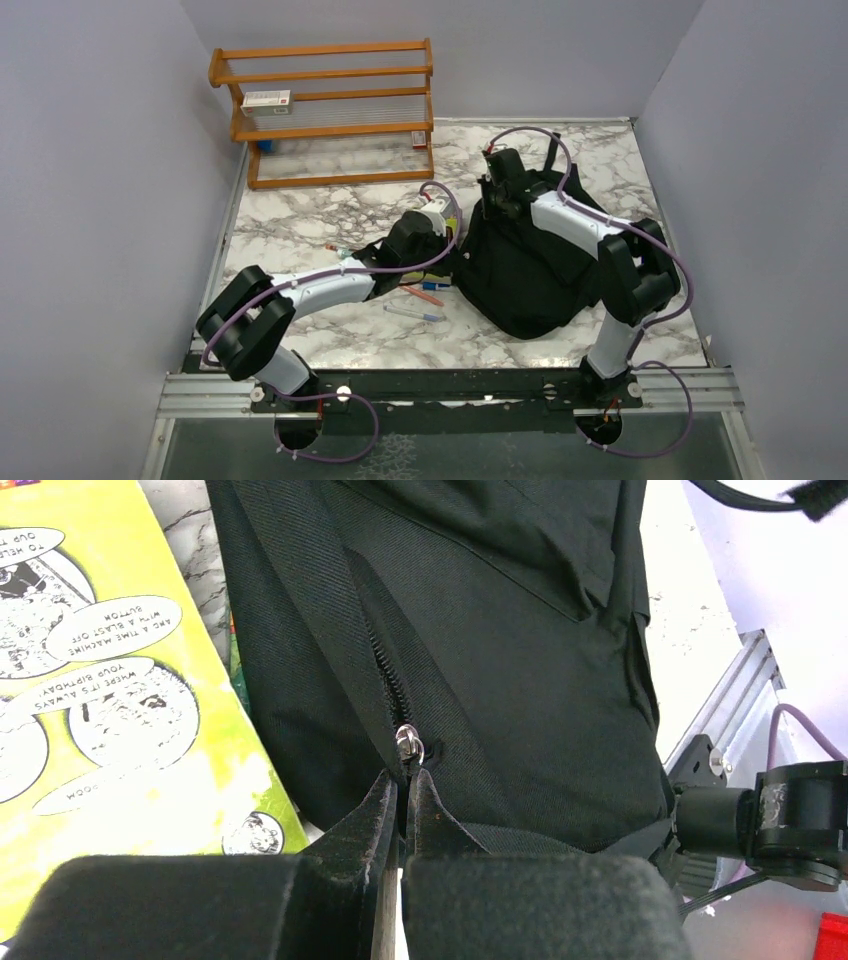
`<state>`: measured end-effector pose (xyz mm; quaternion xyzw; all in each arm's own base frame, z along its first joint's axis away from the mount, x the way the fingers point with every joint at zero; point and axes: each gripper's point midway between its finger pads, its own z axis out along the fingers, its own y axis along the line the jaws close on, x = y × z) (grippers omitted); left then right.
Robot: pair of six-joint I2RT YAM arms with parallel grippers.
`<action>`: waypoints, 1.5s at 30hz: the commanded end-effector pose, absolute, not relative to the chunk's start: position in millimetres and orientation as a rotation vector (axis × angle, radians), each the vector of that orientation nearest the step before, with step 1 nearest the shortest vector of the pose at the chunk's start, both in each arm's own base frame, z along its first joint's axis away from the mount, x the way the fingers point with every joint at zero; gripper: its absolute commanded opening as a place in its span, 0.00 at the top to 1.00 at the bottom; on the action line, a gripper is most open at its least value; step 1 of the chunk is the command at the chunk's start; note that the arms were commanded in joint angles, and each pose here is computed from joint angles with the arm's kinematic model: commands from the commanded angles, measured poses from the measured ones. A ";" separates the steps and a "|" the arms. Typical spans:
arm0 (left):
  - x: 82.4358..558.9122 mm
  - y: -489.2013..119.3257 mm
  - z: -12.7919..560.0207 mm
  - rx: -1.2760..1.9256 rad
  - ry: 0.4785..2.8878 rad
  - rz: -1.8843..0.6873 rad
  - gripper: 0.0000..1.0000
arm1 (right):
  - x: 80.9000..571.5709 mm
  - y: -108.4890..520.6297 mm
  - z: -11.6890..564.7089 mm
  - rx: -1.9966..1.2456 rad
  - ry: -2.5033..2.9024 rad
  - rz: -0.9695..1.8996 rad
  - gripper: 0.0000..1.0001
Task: Pack the student bag
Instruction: Unzip the student bag at the center of the board.
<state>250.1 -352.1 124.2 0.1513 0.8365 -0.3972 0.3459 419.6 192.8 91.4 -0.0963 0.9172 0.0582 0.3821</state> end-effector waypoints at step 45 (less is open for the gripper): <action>246.9 -318.7 167.5 0.273 2.107 -1.022 0.54 | 237.3 238.1 137.5 -0.289 2.307 1.195 0.44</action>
